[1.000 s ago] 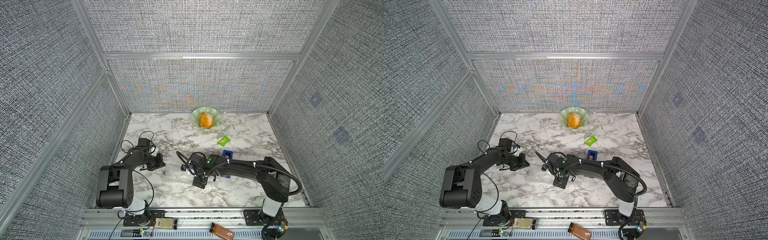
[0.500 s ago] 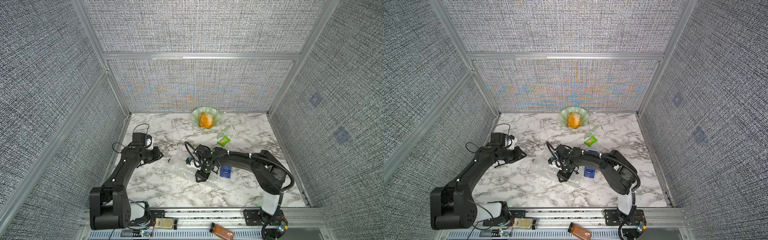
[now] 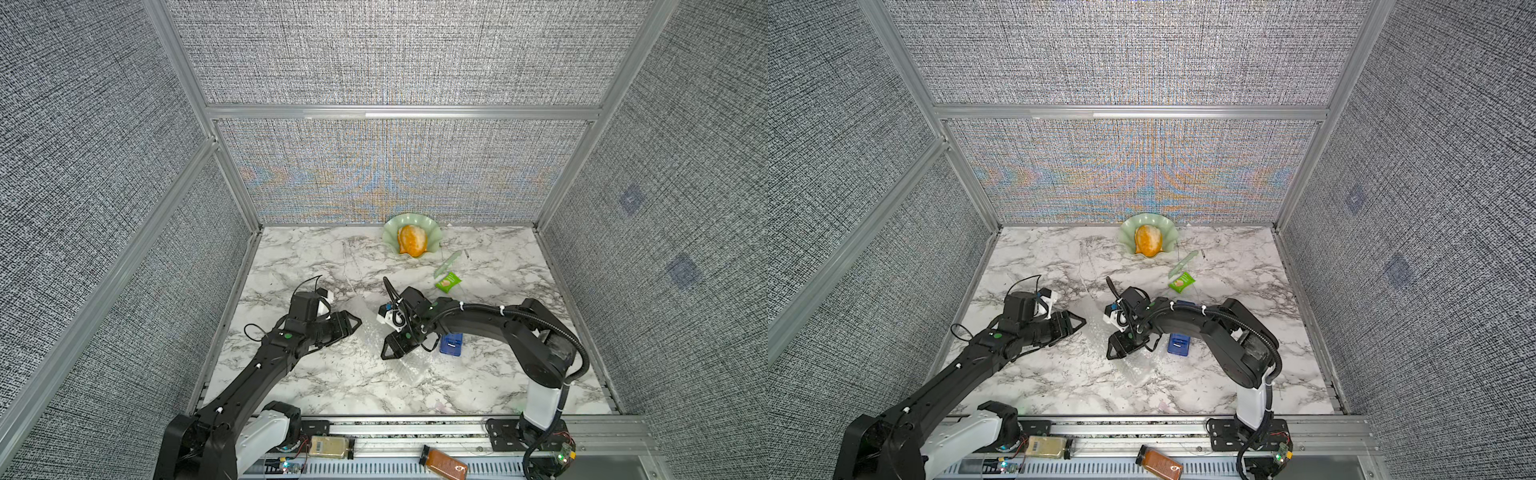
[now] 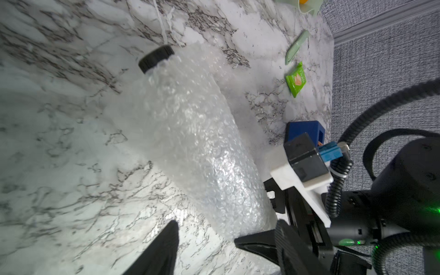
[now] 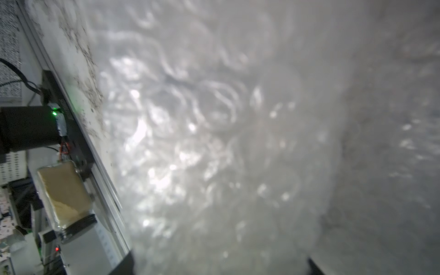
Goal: Wrap wine bottles in bubble wrap
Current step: Wrap the wine bottle in bubble wrap, then adjust the Tape Cutter at the center of the board.
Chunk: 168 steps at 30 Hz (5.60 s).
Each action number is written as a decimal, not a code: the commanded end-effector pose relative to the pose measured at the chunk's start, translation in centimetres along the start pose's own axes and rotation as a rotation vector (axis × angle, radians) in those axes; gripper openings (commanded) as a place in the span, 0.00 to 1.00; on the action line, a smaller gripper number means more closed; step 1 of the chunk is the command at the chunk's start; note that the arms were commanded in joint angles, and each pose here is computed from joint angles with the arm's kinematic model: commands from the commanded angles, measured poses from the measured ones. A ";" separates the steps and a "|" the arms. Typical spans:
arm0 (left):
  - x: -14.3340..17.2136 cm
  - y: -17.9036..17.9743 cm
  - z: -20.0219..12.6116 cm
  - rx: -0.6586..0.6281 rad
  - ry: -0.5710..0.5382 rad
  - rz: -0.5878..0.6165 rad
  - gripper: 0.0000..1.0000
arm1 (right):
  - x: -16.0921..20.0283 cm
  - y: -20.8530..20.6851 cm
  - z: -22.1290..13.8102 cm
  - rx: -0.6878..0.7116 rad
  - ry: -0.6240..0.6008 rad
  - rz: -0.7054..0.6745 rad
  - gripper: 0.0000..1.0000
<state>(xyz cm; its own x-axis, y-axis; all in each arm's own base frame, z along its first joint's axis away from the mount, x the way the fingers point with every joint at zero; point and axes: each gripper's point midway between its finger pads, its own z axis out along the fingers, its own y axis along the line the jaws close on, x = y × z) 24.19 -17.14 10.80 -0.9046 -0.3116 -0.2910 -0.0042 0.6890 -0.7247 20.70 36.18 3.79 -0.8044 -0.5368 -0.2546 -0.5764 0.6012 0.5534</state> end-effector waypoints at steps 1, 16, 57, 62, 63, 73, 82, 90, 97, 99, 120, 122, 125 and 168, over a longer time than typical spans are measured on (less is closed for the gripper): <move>0.3 -1.3 1.0 0.119 -0.032 -0.108 0.69 | -1.4 0.9 0.3 -0.073 -0.068 0.115 0.46; 1.8 -1.7 4.6 0.200 -0.034 -0.235 0.65 | -2.8 2.4 0.0 -0.307 -0.210 0.289 0.46; 1.4 2.7 8.0 -0.232 0.172 -0.048 0.27 | 0.2 -1.8 -6.8 0.127 -0.176 0.238 0.81; 1.0 2.3 7.8 -0.243 0.186 -0.020 0.19 | 0.5 -4.5 -5.8 0.159 -0.144 0.321 0.80; 0.9 2.2 7.8 -0.246 0.187 -0.013 0.18 | 0.5 -4.9 -5.5 0.170 -0.132 0.334 0.80; 0.5 1.4 7.6 -0.261 0.227 0.043 0.09 | -2.1 -5.0 -3.6 0.106 -0.177 0.339 0.33; 0.5 2.5 7.0 -0.444 0.326 0.139 0.08 | -2.9 -3.9 -4.9 0.087 -0.244 0.283 0.00; 0.7 1.6 8.4 -0.517 0.367 0.219 0.22 | -2.3 -2.2 -4.8 0.038 -0.257 0.246 0.00; 0.7 -1.3 9.2 -0.404 0.350 0.234 0.49 | -2.3 -1.7 -4.4 0.014 -0.259 0.254 0.06; 0.6 -2.2 8.9 -0.361 0.336 0.243 0.53 | -2.5 -1.4 -4.6 0.007 -0.266 0.247 0.13; 0.9 -3.4 8.8 -0.283 0.339 0.187 0.59 | -3.8 0.5 -5.2 -0.031 -0.287 0.214 0.26; 1.1 -3.2 9.0 -0.279 0.343 0.177 0.56 | -3.9 0.7 -5.2 -0.038 -0.293 0.207 0.26; 1.0 -3.4 8.9 -0.270 0.336 0.176 0.55 | -4.1 0.8 -5.5 -0.034 -0.309 0.204 0.26; 14.4 -18.0 12.0 0.474 0.207 0.734 0.59 | 11.3 -13.9 -17.0 0.304 -0.416 0.682 0.41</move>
<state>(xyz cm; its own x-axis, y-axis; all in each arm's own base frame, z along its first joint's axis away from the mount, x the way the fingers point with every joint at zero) 15.88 -39.73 8.42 -0.7008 0.3986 -0.5916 0.7124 0.4331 -0.5522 22.03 11.70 6.97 -0.9488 0.2005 -0.2442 0.0689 0.8855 0.4596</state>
